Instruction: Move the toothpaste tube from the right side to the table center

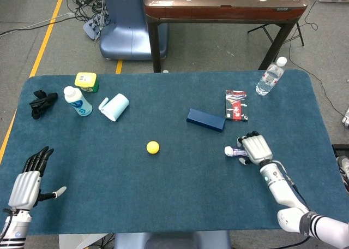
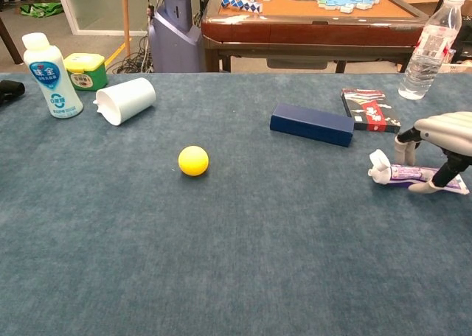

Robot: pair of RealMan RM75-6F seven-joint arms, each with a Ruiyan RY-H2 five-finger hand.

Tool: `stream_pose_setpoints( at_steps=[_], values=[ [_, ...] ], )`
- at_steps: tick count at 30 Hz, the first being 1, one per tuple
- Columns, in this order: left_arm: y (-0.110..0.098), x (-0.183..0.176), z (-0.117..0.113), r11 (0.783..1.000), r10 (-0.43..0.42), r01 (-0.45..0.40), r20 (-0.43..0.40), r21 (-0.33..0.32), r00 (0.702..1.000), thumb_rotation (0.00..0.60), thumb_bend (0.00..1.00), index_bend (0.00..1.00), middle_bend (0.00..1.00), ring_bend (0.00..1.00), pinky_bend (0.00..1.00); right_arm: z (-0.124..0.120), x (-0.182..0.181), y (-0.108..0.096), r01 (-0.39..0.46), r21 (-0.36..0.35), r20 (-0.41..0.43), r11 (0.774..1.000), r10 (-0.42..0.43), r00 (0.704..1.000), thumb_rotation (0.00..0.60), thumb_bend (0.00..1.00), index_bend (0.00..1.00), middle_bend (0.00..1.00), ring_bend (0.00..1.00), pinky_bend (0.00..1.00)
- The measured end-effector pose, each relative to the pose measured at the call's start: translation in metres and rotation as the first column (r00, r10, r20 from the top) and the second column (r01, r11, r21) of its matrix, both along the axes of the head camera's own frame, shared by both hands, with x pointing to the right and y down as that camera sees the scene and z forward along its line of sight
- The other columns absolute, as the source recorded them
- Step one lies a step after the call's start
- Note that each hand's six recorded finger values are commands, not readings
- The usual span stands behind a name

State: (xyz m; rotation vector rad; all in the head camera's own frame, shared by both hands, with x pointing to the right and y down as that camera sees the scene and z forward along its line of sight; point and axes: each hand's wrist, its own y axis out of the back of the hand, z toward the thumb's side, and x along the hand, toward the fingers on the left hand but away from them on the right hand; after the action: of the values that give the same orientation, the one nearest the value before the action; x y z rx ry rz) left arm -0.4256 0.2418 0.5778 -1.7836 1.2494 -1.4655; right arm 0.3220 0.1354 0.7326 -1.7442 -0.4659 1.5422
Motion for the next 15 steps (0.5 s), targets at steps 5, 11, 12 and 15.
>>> stream_pose_setpoints(
  at_steps=[5,11,12,15],
  values=[
    [-0.0002,-0.0004,-0.0004,1.0,-0.001,0.001,-0.001,0.002,1.0,0.6,0.0,0.0,0.0,0.0,0.02,0.0023,0.0018,0.0011,0.004,0.0,-0.01,1.0,-0.004,1.0,0.6,0.3,0.46,0.46,0.29,0.19],
    [-0.0006,-0.0002,-0.0003,1.0,-0.001,0.001,-0.003,0.006,1.0,0.6,0.0,0.0,0.0,0.0,0.02,0.0043,0.0024,-0.001,0.004,-0.003,-0.017,1.0,-0.004,1.0,0.6,0.32,0.48,0.47,0.3,0.19],
    [-0.0003,-0.0004,-0.0002,1.0,-0.002,0.002,-0.002,0.006,1.0,0.6,0.0,0.0,0.0,0.0,0.02,0.0047,0.002,-0.0012,0.005,-0.004,-0.017,1.0,-0.005,1.0,0.6,0.33,0.48,0.47,0.3,0.19],
    [0.0002,-0.0012,-0.0005,1.0,-0.005,0.005,-0.001,0.006,1.0,0.6,0.0,0.0,0.0,0.0,0.02,0.0061,0.0008,-0.002,0.009,-0.006,-0.019,1.0,-0.009,1.0,0.6,0.35,0.51,0.49,0.31,0.19]
  ],
)
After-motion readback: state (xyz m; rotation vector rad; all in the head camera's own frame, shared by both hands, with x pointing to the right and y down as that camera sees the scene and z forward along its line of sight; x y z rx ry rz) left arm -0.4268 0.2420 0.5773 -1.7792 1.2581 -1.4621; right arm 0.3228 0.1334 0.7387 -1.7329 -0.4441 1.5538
